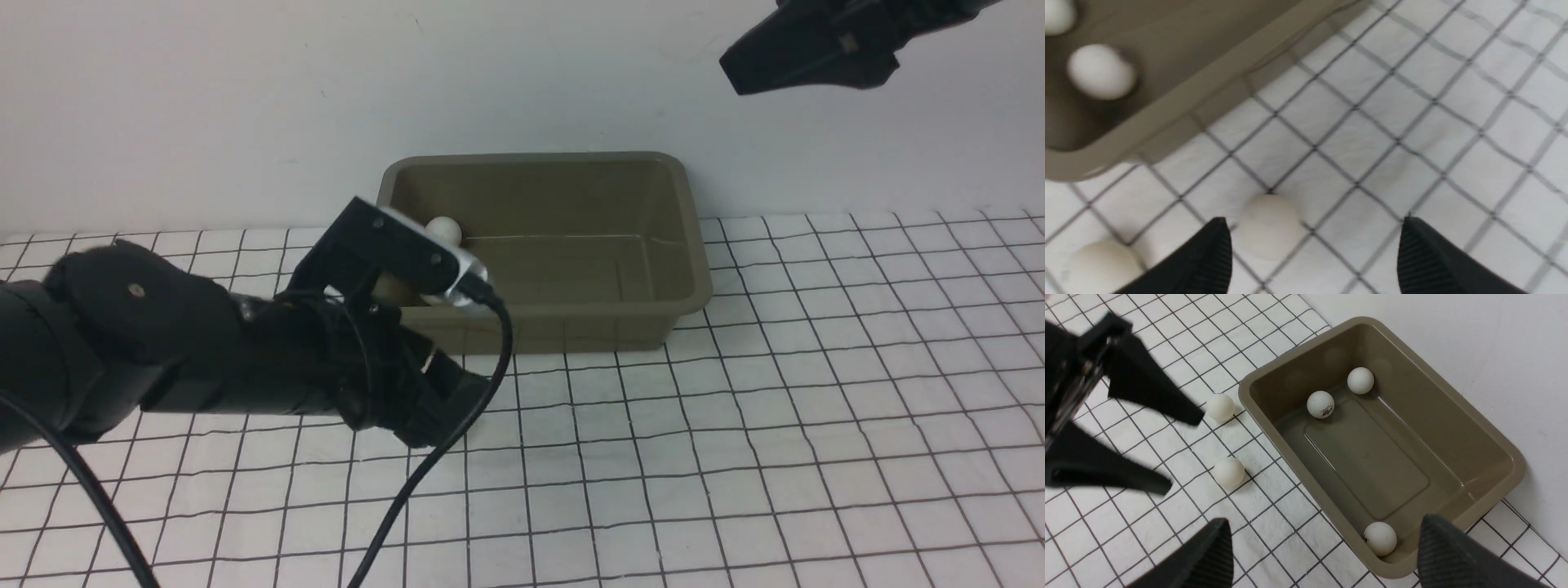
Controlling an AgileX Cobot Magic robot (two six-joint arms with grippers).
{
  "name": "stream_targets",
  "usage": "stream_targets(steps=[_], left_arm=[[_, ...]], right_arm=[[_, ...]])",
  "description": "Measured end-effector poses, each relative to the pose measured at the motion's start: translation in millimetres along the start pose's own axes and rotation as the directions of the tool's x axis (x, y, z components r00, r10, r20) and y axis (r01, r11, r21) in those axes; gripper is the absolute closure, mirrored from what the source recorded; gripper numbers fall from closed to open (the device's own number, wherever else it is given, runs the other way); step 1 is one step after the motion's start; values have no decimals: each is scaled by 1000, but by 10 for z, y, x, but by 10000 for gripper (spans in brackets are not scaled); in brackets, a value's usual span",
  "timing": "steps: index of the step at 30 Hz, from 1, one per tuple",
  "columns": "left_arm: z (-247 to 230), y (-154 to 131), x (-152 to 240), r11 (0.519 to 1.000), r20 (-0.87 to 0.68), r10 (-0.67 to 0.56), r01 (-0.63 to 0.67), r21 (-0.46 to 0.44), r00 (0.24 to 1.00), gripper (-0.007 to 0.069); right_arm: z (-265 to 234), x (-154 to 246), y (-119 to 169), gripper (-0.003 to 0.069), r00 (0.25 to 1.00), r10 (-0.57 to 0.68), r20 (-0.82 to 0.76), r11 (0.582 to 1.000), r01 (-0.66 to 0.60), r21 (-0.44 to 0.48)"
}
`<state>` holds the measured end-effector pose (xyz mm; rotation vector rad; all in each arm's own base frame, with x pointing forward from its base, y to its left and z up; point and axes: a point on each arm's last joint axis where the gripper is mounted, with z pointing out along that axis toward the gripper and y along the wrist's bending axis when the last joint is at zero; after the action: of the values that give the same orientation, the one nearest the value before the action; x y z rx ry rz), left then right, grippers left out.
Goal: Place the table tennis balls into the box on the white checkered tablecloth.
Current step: 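Reach for and grasp a ping pong ball on the table beside the basket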
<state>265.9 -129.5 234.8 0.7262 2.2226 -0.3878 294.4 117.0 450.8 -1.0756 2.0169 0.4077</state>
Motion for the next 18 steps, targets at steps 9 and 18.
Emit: stream_targets(steps=[9,18], left_arm=[[222,262,105,987,-33,-25,19,-161,999,137],[197,396,162,982,-58,-74,63,-179,996,137]], right_arm=[[0,0,0,111,1000,18,0,1000,-18,0],[0,0,0,111,1000,18,0,1000,-18,0]])
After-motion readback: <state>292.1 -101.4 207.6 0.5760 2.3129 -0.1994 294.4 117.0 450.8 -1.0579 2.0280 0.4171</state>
